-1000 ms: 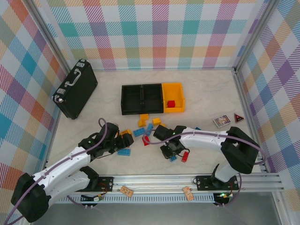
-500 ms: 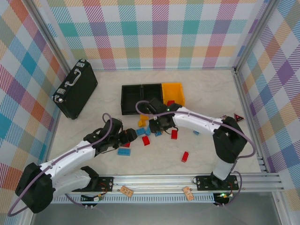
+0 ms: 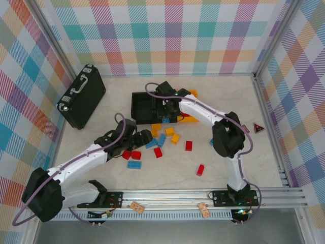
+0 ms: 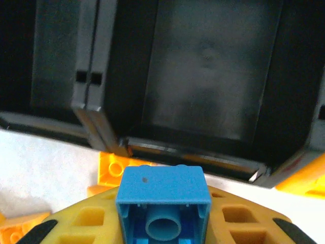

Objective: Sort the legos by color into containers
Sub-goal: Place the lego in the container, then pick up the lego from the middle-left of the table, then place the lego in the container.

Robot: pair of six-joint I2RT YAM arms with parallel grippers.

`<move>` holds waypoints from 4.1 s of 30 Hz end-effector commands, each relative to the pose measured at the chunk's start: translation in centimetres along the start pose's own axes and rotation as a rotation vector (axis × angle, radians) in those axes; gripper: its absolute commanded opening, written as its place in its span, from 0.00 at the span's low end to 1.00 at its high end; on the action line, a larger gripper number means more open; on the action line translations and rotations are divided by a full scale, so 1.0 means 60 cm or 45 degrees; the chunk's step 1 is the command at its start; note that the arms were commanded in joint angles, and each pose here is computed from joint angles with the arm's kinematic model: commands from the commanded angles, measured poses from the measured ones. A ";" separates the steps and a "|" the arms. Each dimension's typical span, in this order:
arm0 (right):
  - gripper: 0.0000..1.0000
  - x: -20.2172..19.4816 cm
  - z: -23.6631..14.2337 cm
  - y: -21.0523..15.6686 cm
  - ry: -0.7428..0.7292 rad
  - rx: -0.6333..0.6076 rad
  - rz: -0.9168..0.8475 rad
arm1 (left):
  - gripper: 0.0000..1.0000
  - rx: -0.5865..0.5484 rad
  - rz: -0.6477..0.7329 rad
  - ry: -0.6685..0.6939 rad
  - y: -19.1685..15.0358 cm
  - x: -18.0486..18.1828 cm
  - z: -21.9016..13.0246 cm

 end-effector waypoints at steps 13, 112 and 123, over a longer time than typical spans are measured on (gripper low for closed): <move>0.32 -0.001 0.065 0.061 -0.108 0.017 0.073 | 0.78 -0.025 0.020 0.030 0.002 0.001 0.001; 0.62 -0.021 -0.148 -0.251 0.395 -0.094 -0.048 | 0.29 -0.086 -0.094 0.496 0.213 0.038 0.059; 0.64 -0.056 -0.154 -0.231 0.334 -0.167 0.057 | 0.31 -0.002 0.010 0.467 0.260 -0.012 0.144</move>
Point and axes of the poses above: each hand's point on the last joint's axis, 136 mm out from that joint toward the fingers, its own z axis out along the fingers, its own x axis along the line the jaws close on, y = z × x, the point moved 8 cm from there along -z, back along the fingers, and after that the axes turned 7 degrees about z, right-handed, at the moved point
